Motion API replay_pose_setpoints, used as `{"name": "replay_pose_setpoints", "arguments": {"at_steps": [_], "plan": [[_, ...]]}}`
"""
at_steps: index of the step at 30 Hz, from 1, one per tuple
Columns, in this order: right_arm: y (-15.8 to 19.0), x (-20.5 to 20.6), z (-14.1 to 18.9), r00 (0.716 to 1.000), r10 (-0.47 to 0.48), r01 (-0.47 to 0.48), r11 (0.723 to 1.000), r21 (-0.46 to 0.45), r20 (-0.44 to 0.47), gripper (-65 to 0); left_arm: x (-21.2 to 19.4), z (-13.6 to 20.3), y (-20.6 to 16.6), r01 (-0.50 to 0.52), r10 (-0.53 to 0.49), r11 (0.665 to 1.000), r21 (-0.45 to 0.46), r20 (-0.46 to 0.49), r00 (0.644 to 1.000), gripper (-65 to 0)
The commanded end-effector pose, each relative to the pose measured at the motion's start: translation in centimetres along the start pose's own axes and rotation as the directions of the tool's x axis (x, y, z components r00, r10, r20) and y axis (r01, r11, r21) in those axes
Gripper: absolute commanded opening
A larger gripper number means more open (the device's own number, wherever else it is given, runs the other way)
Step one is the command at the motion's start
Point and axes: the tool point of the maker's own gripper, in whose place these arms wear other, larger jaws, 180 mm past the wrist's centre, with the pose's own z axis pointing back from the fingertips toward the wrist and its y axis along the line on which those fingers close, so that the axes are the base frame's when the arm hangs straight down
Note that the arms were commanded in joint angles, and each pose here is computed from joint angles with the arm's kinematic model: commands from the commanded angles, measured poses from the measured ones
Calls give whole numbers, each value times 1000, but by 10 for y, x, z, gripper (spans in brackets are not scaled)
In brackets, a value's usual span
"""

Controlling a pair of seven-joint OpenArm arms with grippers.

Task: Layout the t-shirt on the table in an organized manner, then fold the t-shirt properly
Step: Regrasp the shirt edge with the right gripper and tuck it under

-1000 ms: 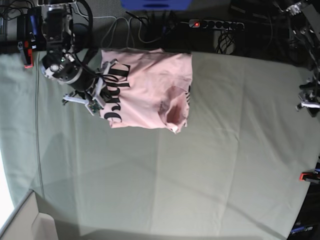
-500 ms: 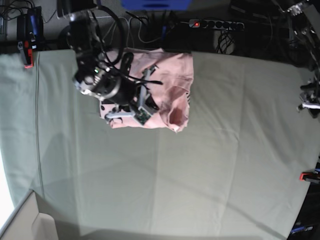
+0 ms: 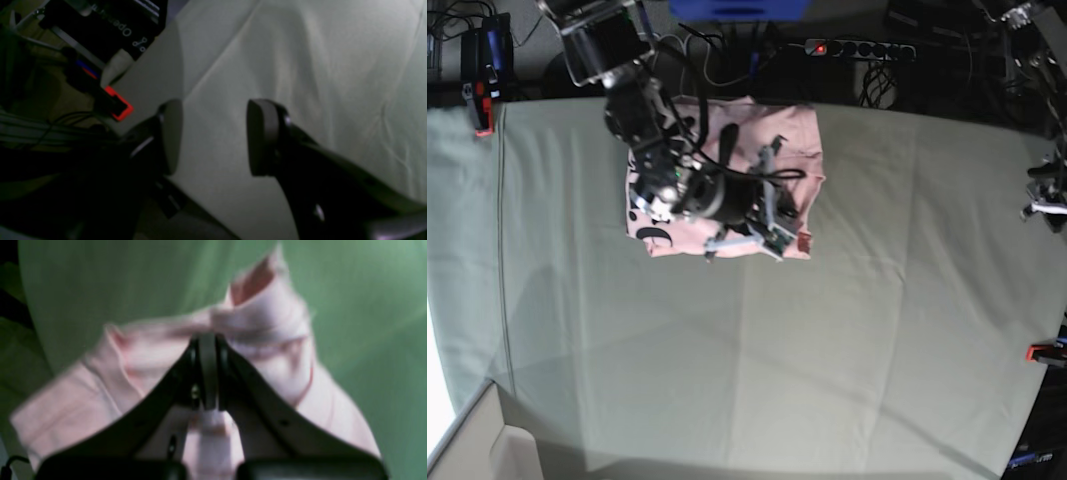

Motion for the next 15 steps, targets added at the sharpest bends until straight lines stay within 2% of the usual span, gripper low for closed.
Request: {"name": "replay_pose_setpoints", "arguments": {"at_steps": [1, 9, 11, 15], "plan": [[-7, 17, -1, 999, 8, -8, 1000, -4, 47, -650, 16, 3, 2, 9, -9, 1000, 4, 53, 999, -348], [-25, 15, -15, 1000, 2, -2, 1000, 3, 3, -650, 11, 3, -4, -11, 11, 1000, -6, 45, 999, -348], [-29, 24, -9, 999, 19, -19, 1000, -13, 25, -650, 9, 2, -4, -14, 14, 1000, -6, 41, 999, -348], [-35, 50, 24, 989, 98, -88, 992, -94, 110, -650, 5, 2, -13, -40, 41, 999, -22, 36, 999, -348]]}}
